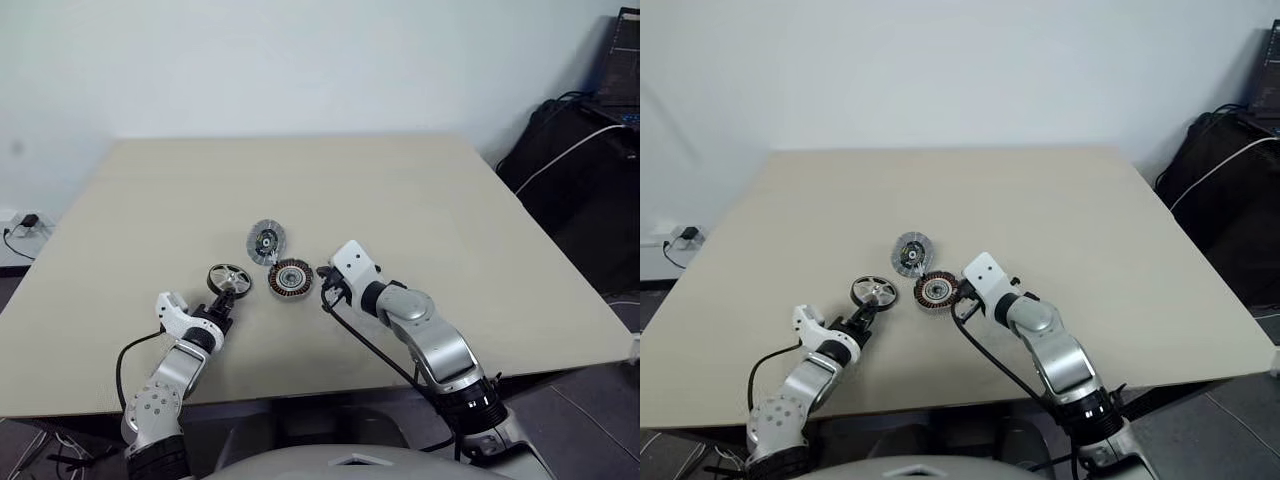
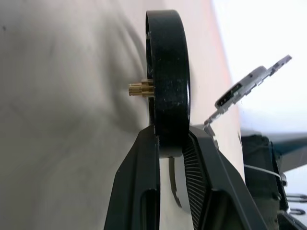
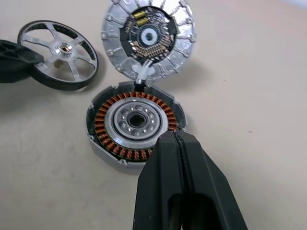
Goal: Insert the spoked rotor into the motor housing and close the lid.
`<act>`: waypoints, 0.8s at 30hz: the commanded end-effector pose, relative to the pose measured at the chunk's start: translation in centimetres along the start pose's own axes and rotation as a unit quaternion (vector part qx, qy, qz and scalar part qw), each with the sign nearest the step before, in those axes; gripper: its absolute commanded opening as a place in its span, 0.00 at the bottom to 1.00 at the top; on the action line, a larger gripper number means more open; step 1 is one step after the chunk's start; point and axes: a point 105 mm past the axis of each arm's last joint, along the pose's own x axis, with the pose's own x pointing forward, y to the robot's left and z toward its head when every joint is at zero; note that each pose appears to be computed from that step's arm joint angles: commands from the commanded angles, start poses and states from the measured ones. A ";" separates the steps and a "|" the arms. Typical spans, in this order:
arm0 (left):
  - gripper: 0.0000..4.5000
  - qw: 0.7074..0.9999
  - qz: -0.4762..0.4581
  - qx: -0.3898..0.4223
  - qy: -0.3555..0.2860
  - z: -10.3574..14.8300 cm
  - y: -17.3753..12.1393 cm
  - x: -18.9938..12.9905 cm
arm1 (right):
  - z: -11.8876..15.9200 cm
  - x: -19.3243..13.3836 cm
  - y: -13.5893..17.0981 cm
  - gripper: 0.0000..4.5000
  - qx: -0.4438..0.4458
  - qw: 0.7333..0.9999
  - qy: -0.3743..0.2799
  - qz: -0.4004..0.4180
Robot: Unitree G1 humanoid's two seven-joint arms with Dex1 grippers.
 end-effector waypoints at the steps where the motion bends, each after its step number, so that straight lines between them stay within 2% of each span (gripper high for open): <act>1: 0.09 0.990 -0.064 -0.054 -0.110 2.0 -1.9 -0.9 | 1.6 -0.7 -0.5 0.00 -0.003 1.000 -0.029 -0.010; 3: 0.09 0.982 -0.108 -0.063 -0.145 3.2 -3.2 -1.5 | 1.4 -1.0 -0.6 0.00 -0.002 1.000 -0.026 -0.012; 6: 0.09 0.970 -0.176 -0.063 -0.154 3.6 -5.7 -2.1 | 1.1 -1.4 -0.8 0.00 0.002 1.000 -0.022 -0.015; 10: 0.09 0.945 -0.313 -0.026 -0.090 1.2 -11.3 -2.6 | 0.4 -2.1 -1.3 0.00 0.004 1.000 -0.012 -0.023; 13: 0.09 0.934 -0.355 -0.029 -0.020 -1.3 -13.0 -2.3 | 0.0 -2.5 -1.7 0.00 0.005 1.000 -0.006 -0.030; 19: 0.09 0.932 -0.344 -0.049 0.101 -5.4 -13.2 -0.8 | -0.3 -2.9 -2.0 0.00 0.009 0.999 -0.003 -0.043; 24: 0.09 0.947 -0.275 -0.060 0.151 -7.5 -11.2 0.8 | -0.5 -3.3 -2.1 0.00 0.015 0.998 -0.002 -0.053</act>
